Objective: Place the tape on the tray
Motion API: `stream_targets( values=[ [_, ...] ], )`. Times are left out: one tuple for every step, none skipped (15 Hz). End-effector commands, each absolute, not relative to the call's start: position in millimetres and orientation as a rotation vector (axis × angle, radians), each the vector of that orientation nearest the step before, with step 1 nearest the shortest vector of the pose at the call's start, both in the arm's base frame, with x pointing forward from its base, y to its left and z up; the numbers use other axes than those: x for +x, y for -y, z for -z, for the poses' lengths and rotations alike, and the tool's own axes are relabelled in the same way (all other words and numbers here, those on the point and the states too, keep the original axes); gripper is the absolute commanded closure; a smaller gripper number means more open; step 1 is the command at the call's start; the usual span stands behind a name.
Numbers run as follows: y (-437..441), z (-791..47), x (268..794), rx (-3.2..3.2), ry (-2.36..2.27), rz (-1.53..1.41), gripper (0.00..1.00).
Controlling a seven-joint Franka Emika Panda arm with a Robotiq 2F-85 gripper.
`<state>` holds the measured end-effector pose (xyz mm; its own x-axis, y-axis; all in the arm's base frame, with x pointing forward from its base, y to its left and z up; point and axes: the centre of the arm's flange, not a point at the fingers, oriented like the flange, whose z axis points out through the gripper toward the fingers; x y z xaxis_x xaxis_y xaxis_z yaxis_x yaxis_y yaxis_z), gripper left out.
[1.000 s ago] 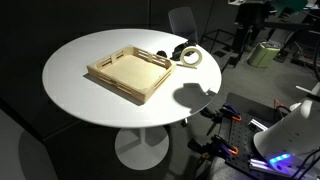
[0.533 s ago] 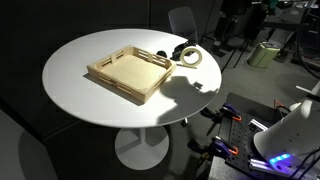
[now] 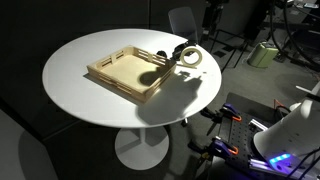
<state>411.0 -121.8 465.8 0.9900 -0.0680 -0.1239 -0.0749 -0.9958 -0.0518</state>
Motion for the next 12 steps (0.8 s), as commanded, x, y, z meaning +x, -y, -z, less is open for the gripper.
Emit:
stream_targets(
  values=[
    [154, -472, 426, -3.127, 0.031, -0.233, 0.0],
    [160, -469, 427, -3.137, 0.064, -0.239, 0.0],
    [166, -467, 428, -3.144, 0.092, -0.246, 0.0],
    [172, -464, 429, -3.15, 0.119, -0.25, 0.0],
    [177, -460, 429, -3.158, 0.138, -0.255, 0.0],
    [182, -456, 430, -3.162, 0.156, -0.255, 0.0],
    [187, -453, 430, -3.168, 0.178, -0.239, 0.0],
    [191, -449, 431, -3.178, 0.197, -0.203, 0.0],
    [196, -445, 433, -3.192, 0.213, -0.153, 0.0],
    [199, -443, 436, -3.203, 0.225, -0.108, 0.0],
    [201, -441, 440, -3.215, 0.223, -0.063, 0.0],
    [201, -441, 443, -3.219, 0.208, -0.025, 0.0]
  ],
)
